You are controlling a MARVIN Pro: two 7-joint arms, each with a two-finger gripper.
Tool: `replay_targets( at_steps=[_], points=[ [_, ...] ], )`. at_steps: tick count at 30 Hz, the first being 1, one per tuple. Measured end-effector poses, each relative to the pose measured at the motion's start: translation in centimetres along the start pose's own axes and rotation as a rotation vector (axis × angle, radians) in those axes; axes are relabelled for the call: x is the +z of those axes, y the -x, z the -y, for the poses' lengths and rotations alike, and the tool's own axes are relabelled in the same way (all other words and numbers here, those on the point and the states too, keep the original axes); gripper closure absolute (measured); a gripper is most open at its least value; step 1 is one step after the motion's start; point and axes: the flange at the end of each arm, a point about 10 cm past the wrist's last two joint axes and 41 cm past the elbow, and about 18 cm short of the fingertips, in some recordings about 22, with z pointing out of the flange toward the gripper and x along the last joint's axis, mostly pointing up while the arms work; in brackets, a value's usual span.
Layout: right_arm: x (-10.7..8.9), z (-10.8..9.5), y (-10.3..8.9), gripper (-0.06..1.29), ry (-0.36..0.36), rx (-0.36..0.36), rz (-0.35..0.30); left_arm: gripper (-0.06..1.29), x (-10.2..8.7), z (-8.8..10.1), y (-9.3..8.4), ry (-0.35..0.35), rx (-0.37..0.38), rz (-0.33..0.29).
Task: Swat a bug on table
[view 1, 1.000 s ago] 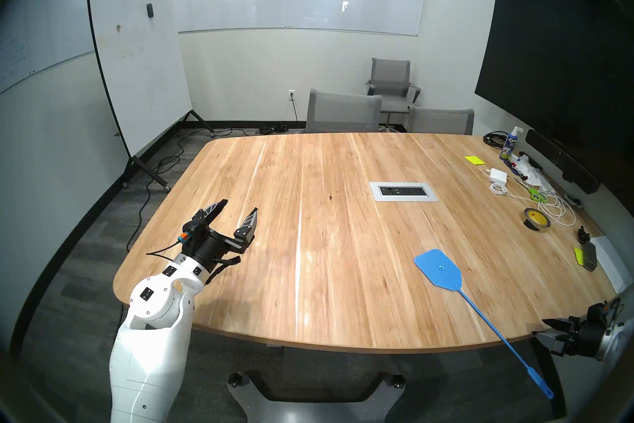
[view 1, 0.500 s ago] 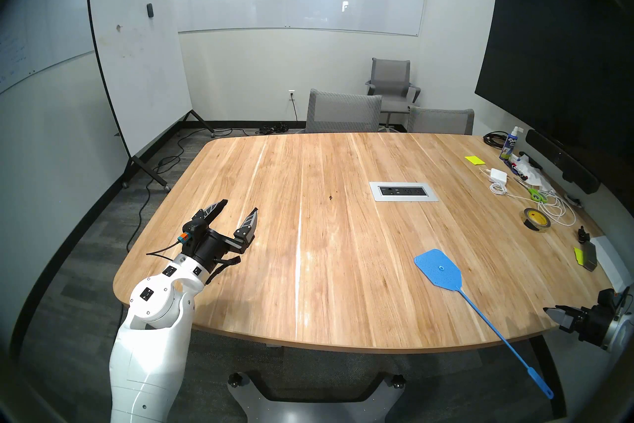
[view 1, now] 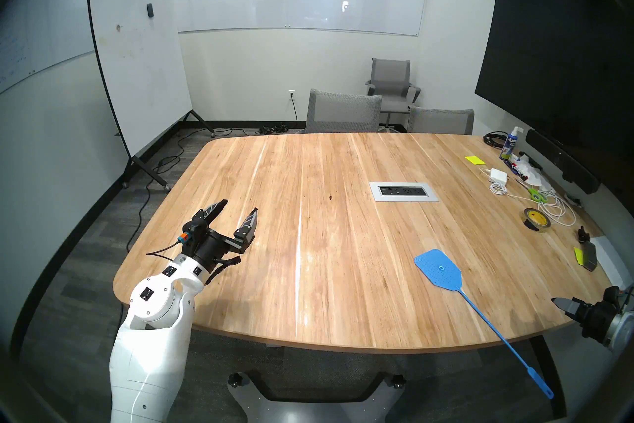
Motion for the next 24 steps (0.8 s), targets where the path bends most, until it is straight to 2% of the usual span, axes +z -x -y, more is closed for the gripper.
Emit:
replay_targets(
  at_steps=[7,15,20,24],
  points=[
    [1.0,-0.8,-0.8,-0.01,-0.071,0.061,-0.081,-0.04,0.0,0.0,0.0,0.0,0.0,0.0],
    [1.7,-1.8,-1.3,-0.01,-0.121,0.113,-0.134,-0.04,0.0,0.0,0.0,0.0,0.0,0.0],
    [1.2,-2.5,-1.2,-0.01,-0.12,0.138,-0.151,-0.04,0.0,0.0,0.0,0.0,0.0,0.0],
    [-0.2,-2.9,-0.6,-0.01,-0.103,0.151,-0.159,-0.04,0.0,0.0,0.0,0.0,0.0,0.0]
  ],
)
